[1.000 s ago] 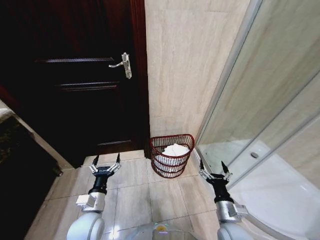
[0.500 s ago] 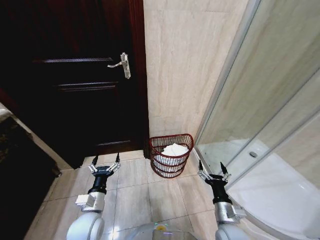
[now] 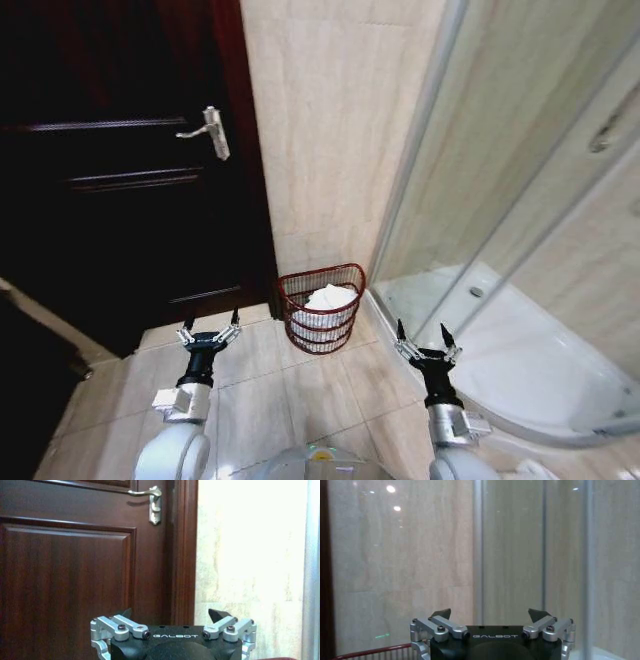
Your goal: Discard the used towel into the hamper.
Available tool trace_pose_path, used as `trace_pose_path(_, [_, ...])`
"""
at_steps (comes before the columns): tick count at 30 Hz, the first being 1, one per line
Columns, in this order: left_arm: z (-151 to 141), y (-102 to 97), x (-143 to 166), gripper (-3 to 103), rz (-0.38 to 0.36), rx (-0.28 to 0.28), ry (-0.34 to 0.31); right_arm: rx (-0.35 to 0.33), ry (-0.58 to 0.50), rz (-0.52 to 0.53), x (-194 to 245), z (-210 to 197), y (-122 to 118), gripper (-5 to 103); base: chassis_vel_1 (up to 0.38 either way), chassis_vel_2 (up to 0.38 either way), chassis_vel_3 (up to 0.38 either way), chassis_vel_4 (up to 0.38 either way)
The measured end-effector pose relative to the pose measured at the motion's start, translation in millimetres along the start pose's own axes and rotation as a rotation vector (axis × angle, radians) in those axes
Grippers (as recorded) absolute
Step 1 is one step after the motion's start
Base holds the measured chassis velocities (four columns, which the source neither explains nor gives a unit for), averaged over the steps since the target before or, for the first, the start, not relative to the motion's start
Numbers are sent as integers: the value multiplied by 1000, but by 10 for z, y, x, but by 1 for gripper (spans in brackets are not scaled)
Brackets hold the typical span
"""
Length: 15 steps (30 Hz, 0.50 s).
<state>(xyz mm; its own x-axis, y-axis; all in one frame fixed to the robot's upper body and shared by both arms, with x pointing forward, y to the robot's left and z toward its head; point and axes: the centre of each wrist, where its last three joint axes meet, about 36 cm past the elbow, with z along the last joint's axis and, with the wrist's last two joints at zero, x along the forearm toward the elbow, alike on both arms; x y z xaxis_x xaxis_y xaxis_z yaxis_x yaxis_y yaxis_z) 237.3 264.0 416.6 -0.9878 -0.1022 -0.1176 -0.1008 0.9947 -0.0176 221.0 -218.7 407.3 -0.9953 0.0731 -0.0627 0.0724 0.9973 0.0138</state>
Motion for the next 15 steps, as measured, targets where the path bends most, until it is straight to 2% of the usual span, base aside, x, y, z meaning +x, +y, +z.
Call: trace_pose_path(15, [14, -62, -22, 100, -9, 22, -5, -36, -12, 10, 1, -14, 33, 100, -4, -1, -3, -4])
